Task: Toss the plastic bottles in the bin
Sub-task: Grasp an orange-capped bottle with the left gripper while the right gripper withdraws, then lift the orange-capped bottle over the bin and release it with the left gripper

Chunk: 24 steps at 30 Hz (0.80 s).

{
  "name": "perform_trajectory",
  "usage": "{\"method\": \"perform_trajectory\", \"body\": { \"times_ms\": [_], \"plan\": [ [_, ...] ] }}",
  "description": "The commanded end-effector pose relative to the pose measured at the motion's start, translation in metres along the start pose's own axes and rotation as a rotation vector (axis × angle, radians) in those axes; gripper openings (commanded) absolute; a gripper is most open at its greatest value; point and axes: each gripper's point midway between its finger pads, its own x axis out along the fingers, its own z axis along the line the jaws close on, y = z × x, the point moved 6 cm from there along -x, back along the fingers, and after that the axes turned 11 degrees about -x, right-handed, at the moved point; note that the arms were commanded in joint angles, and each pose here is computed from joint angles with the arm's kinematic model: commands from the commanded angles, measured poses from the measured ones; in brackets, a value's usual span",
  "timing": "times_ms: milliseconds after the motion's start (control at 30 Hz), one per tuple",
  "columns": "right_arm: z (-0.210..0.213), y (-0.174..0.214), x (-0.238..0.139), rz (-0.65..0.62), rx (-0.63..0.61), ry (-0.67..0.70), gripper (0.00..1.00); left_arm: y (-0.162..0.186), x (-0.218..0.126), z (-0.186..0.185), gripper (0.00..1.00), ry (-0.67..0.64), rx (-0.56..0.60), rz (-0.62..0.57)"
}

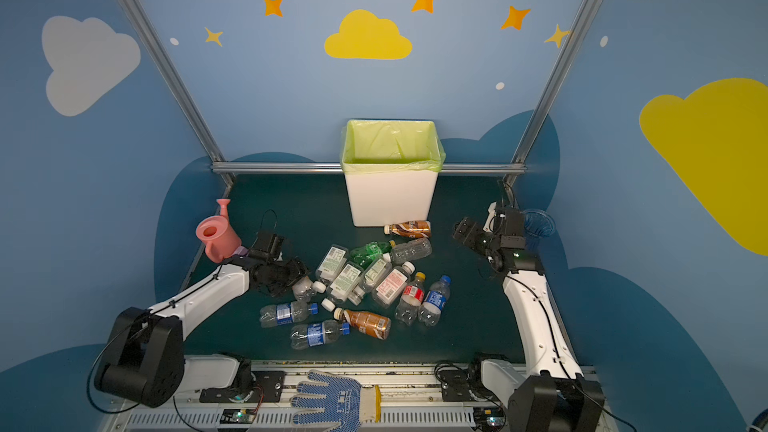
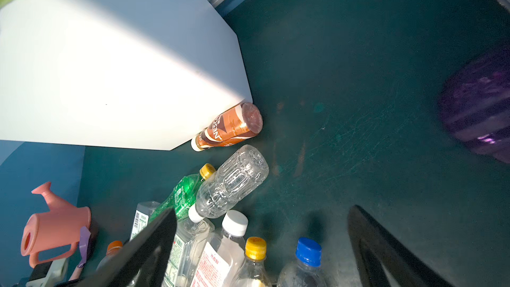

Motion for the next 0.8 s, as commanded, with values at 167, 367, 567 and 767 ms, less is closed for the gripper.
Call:
{"method": "perform_trajectory", "body": {
  "times_ms": [167, 367, 567, 767],
  "plan": [
    [-0.005, 0.001, -0.001, -0.008, 0.012, 0.016, 0.95, -0.002, 0.012, -0.004, 0.68, 0.016, 0.000, 0.043],
    [-0.007, 0.002, -0.001, -0.007, 0.018, 0.022, 0.95, -0.005, 0.010, -0.005, 0.55, 0.042, -0.004, 0.029],
    [-0.008, 0.002, 0.000, -0.004, 0.024, 0.023, 0.95, -0.009, -0.005, -0.014, 0.50, 0.099, -0.014, 0.011],
    [-0.014, 0.003, 0.002, -0.005, 0.021, 0.049, 0.95, -0.052, -0.089, -0.063, 0.50, 0.317, 0.019, -0.251]
  ]
}}
